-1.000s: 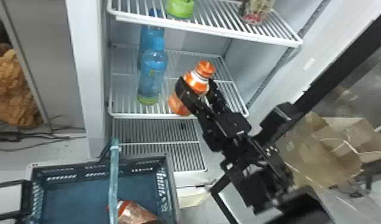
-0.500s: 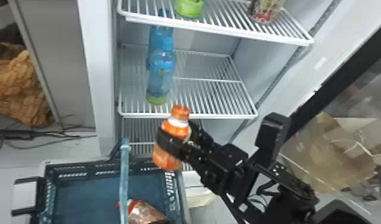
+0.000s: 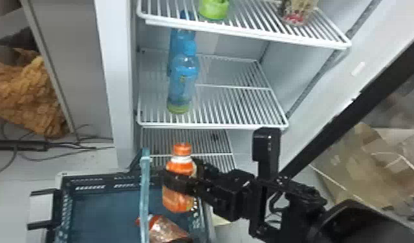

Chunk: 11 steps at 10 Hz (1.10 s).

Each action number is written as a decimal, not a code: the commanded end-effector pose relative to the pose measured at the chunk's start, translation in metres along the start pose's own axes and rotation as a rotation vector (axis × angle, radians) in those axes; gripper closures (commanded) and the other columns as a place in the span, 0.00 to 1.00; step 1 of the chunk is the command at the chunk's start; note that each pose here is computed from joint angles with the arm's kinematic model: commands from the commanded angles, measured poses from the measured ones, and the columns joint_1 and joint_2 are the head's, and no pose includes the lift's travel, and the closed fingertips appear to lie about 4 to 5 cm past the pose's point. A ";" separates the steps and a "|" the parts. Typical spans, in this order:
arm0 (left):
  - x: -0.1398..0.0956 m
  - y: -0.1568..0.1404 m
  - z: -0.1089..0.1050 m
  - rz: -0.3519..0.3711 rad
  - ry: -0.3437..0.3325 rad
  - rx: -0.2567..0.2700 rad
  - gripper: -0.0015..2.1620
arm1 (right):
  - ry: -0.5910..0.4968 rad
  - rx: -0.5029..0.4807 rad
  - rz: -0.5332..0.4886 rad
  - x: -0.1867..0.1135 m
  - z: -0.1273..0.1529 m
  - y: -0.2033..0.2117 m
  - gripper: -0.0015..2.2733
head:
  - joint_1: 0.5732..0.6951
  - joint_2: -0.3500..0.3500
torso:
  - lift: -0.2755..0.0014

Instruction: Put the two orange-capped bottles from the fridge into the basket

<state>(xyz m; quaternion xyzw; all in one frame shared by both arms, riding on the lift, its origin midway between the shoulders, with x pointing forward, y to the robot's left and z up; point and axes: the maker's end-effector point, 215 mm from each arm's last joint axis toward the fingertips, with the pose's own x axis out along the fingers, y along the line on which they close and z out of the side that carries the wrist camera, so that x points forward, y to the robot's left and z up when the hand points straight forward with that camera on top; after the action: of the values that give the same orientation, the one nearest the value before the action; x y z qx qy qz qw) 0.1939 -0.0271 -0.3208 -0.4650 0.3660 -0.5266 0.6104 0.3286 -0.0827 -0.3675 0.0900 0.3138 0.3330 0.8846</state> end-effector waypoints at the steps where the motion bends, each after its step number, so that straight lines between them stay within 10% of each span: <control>1: 0.000 0.000 0.000 0.001 0.000 0.000 0.56 | 0.073 0.028 0.041 0.005 -0.020 0.013 0.36 | 1.00 0.13 | 0.15; 6: -0.001 0.000 -0.001 0.002 0.001 -0.001 0.56 | 0.037 -0.019 0.023 -0.001 -0.004 0.010 0.08 | 1.00 0.16 | 0.15; 11: -0.001 0.001 0.000 0.002 0.000 -0.001 0.56 | -0.407 -0.147 -0.156 -0.042 0.099 -0.016 0.07 | 1.00 0.11 | 0.15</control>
<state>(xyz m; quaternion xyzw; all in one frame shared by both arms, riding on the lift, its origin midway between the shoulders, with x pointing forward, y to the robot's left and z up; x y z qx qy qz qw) 0.1938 -0.0266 -0.3214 -0.4649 0.3668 -0.5259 0.6105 0.3713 -0.1134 -0.2926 0.0638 0.1477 0.2680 0.9499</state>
